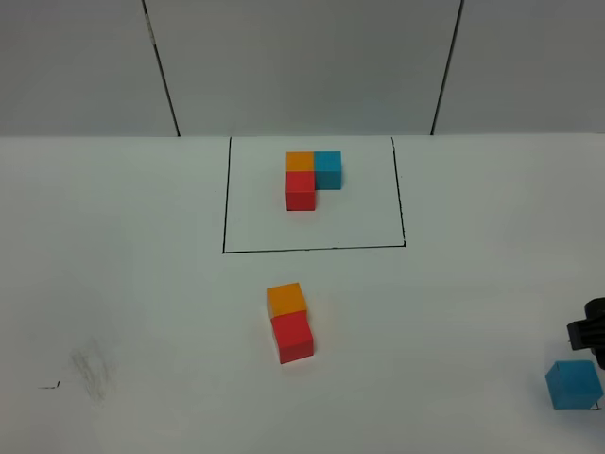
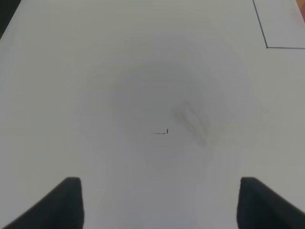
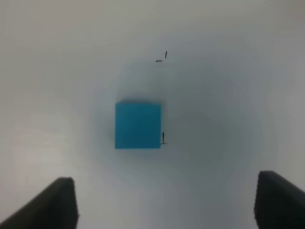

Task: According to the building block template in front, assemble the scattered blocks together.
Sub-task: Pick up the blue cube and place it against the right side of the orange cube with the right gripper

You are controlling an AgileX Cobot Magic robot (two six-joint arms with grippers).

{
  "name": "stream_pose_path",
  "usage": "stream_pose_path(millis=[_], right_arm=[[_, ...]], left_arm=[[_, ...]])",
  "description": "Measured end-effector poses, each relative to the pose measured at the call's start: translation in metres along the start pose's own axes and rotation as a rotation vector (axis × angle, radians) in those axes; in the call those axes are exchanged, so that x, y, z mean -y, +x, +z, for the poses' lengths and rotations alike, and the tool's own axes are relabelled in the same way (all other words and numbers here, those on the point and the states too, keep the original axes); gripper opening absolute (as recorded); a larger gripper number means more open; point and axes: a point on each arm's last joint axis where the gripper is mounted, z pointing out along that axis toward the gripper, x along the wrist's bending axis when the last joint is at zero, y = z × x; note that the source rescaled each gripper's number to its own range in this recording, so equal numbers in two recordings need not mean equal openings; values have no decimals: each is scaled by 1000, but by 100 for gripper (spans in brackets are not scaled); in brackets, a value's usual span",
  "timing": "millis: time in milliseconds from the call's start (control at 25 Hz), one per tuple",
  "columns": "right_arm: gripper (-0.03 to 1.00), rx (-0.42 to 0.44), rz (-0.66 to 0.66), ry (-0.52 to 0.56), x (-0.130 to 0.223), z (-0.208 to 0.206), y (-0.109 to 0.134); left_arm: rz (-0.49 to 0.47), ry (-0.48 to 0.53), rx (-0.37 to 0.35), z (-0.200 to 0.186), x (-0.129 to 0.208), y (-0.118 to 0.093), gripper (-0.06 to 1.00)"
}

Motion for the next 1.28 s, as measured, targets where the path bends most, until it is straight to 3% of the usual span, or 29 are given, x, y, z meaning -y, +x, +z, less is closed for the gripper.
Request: stream_pose_path(millis=[400,680,960,1280], right_arm=[[58,59,66,65,-2,13,-20],[58,29,39,57,-3,13,-17],[58,-60,42,8,-9,14,-15],[58,-84,69,60,-10,27,-29]], left_arm=[[1,0,0,0,0,0,61],[1,0,0,0,0,0,61],[1,0,0,0,0,0,61],[1,0,0,0,0,0,61]])
